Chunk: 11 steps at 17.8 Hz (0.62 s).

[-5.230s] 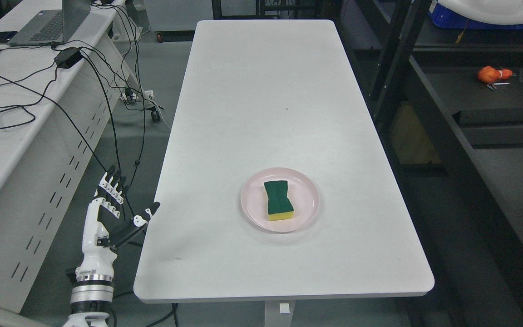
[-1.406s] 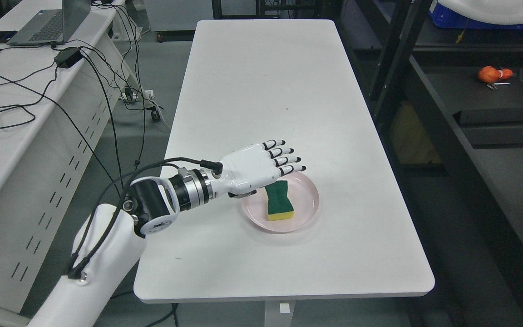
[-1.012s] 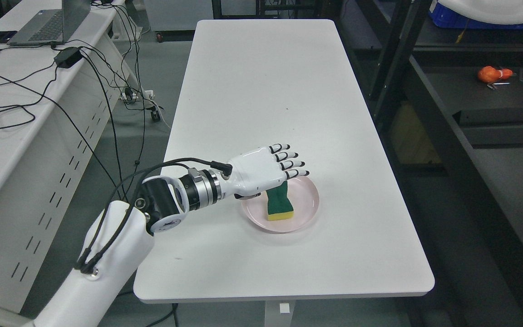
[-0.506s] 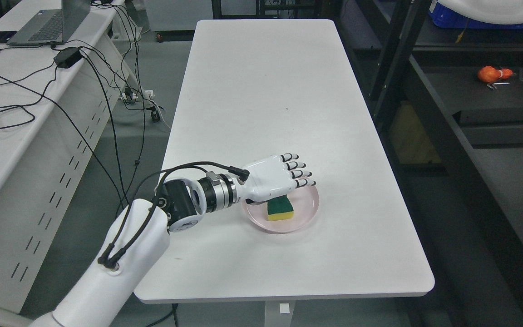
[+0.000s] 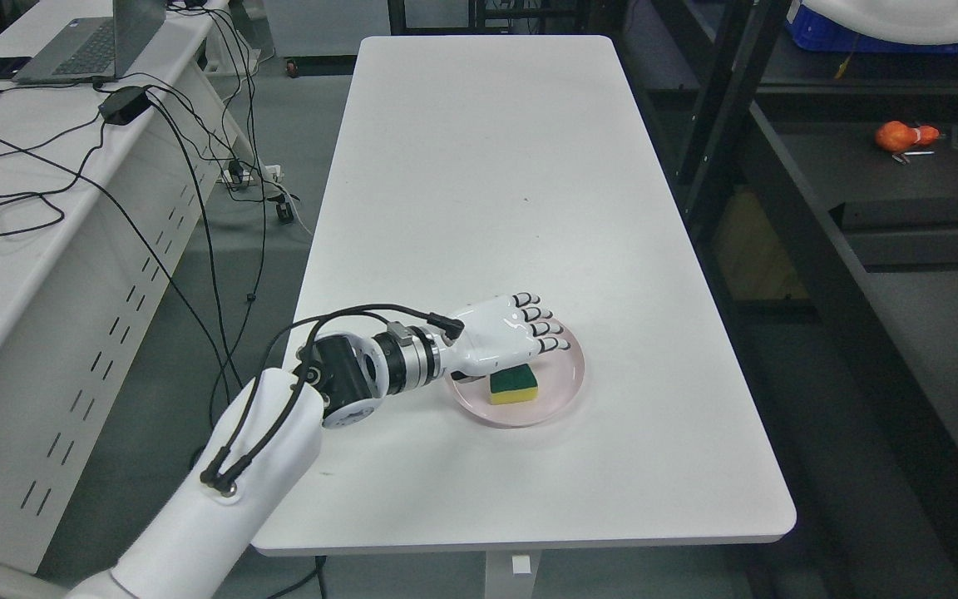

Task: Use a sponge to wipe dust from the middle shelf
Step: 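Lower the left hand onto the green-yellow sponge on the plate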

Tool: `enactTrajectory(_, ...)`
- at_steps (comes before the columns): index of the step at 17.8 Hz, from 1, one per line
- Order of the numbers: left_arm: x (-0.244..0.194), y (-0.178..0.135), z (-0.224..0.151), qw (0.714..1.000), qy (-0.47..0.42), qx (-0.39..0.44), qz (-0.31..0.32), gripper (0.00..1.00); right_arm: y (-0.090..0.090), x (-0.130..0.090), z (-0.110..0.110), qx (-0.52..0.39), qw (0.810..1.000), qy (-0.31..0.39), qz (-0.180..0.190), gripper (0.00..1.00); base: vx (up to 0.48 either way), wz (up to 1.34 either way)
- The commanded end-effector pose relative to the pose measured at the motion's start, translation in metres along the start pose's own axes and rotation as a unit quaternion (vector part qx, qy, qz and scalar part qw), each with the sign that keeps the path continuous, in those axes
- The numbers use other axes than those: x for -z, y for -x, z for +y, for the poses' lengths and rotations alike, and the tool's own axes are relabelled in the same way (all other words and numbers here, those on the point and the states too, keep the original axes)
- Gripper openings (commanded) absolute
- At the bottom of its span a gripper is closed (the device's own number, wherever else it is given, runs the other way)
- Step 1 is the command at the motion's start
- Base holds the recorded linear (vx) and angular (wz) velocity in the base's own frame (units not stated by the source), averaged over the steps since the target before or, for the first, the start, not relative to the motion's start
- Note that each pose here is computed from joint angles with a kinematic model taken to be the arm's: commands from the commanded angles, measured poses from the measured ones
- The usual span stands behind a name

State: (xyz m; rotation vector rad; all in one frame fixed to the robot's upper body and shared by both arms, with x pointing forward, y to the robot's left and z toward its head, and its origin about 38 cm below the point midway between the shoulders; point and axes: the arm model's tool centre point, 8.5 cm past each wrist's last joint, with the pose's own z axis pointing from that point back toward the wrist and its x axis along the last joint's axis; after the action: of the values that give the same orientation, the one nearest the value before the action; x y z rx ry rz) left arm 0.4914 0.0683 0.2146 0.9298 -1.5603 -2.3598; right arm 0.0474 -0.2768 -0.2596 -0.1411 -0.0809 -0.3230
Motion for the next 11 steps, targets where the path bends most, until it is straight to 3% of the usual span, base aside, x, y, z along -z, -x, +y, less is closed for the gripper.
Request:
enactTrajectory(1,0.015,-0.008,-0.003,1.000,0.003,-0.025,0.003,0.98,-0.003,0.001,-0.010,-0.002,1.000,0.009,0.024,1.00,0.000,0.00)
enactTrajectory(11,0.024,-0.026,-0.008,0.999,0.014,-0.028,-0.029,0.96,-0.002,0.001,-0.011,-0.002,1.000,0.010,0.025,1.00,0.000,0.00)
